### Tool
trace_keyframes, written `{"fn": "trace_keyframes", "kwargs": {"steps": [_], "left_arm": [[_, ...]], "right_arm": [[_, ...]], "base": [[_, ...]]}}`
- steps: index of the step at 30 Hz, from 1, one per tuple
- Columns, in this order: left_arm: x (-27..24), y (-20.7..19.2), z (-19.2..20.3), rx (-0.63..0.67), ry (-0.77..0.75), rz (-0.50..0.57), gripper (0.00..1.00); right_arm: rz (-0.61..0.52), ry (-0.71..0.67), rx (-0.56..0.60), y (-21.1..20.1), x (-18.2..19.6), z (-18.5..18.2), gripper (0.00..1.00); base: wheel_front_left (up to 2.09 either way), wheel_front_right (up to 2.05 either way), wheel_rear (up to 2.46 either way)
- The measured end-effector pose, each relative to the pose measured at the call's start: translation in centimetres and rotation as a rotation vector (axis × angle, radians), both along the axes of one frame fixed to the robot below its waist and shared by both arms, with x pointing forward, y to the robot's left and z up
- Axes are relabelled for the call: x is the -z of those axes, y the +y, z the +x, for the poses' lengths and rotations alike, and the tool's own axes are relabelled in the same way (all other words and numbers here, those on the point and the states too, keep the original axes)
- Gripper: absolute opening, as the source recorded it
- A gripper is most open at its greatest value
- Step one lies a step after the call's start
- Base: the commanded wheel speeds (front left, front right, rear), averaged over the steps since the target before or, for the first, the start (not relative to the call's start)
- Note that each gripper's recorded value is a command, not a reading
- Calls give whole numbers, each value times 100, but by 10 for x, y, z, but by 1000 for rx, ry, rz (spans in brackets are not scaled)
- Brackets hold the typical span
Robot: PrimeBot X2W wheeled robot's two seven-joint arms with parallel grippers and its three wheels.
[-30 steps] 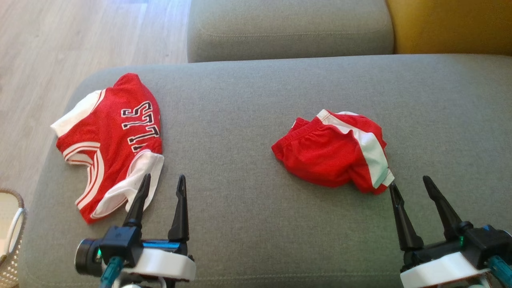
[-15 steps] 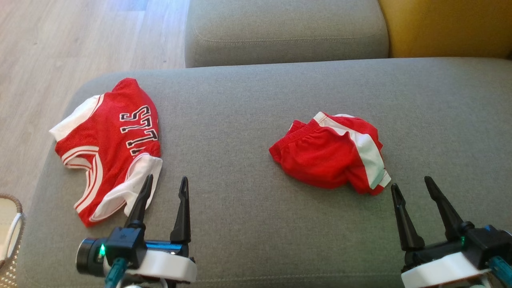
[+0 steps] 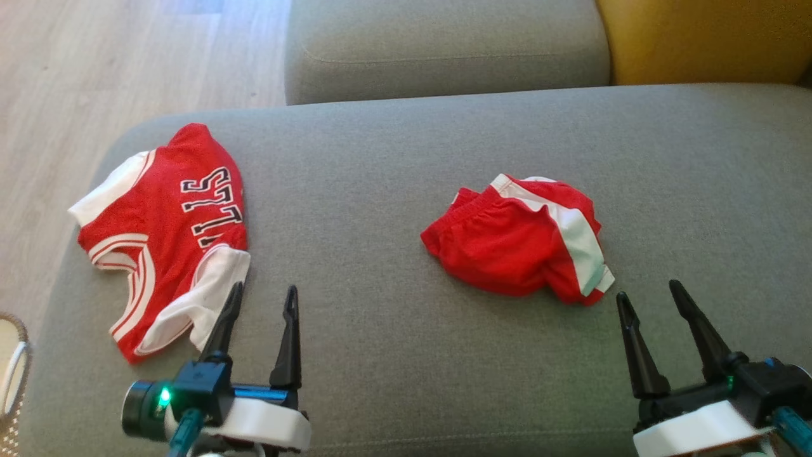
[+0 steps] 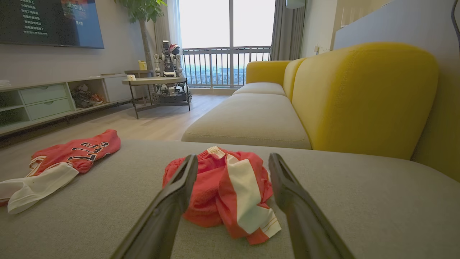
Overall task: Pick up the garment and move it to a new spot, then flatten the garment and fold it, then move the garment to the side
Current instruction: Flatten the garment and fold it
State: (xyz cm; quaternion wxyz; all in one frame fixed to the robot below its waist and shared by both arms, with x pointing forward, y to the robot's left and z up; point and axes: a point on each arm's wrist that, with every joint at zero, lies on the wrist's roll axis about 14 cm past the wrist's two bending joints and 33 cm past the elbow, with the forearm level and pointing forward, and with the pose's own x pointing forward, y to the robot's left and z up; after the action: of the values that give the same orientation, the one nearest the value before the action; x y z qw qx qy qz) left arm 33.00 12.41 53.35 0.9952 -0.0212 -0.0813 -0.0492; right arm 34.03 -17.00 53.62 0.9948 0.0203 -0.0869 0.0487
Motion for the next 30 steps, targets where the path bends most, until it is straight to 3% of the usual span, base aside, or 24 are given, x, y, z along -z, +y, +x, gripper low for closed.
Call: {"fn": "trace_keyframes", "kwargs": {"steps": [8, 16, 21, 30], "left_arm": [[7, -30, 25, 147, 29, -25, 100], [9, -114, 92, 454, 56, 9, 100], [14, -158, 131, 576, 79, 63, 100], [68, -211, 155, 725, 289, 123, 100]], "right_arm": [[-5, 21, 14, -3, 6, -4, 100], [-35, -22, 55, -14, -8, 12, 100], [-47, 7, 98, -28, 0, 21, 100], [-48, 75, 136, -40, 21, 28, 100]], "base": [[0, 0, 0], [0, 0, 0], [0, 0, 0], [0, 0, 0]]}}
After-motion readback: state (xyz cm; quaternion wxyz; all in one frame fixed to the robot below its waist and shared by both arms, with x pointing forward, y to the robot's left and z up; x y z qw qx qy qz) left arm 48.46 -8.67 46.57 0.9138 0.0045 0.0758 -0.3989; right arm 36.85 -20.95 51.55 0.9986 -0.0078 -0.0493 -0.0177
